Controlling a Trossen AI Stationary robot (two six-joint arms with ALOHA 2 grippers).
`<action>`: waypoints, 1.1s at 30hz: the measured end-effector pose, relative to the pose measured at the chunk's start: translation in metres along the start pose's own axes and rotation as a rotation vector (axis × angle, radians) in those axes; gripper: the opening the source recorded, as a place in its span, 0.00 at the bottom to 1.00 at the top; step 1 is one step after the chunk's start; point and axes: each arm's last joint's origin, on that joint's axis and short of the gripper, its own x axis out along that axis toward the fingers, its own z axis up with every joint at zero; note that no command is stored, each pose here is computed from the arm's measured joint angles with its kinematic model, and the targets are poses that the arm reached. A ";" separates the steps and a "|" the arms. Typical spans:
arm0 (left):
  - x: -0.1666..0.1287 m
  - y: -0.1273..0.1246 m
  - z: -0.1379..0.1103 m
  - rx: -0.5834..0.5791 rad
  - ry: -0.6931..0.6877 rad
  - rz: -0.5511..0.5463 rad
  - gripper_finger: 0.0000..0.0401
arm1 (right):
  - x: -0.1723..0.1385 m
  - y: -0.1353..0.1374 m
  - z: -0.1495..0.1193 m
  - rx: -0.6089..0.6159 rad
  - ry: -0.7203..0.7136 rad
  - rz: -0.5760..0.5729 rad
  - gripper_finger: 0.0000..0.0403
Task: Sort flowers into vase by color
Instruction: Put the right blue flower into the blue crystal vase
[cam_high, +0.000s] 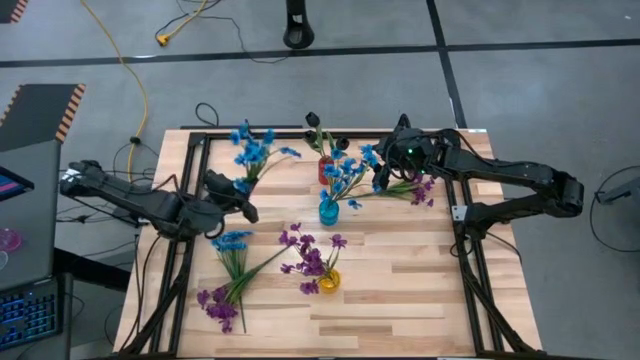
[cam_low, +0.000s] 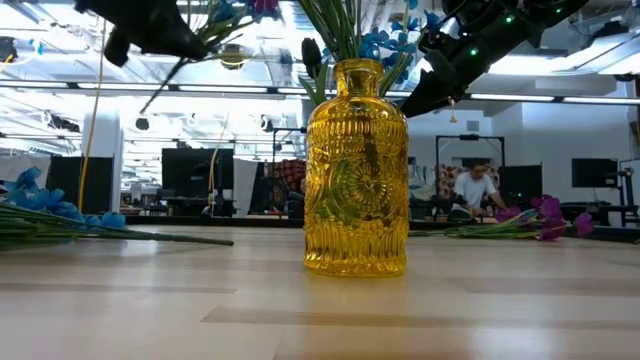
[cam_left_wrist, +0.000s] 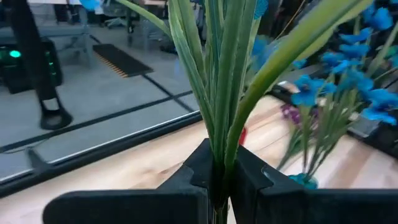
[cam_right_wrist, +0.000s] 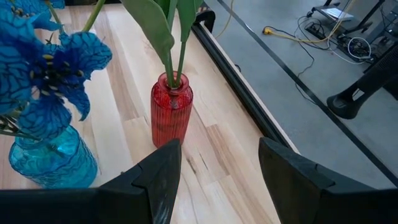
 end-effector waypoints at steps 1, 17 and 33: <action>0.002 -0.002 -0.004 -0.007 -0.013 -0.010 0.04 | 0.000 0.000 0.000 0.000 0.000 0.000 0.60; 0.052 -0.023 -0.029 -0.044 -0.403 -0.457 0.04 | 0.000 0.000 0.000 0.000 0.000 0.000 0.60; 0.130 -0.041 -0.049 0.072 -0.528 -0.777 0.04 | 0.000 0.000 0.000 0.000 0.000 0.000 0.60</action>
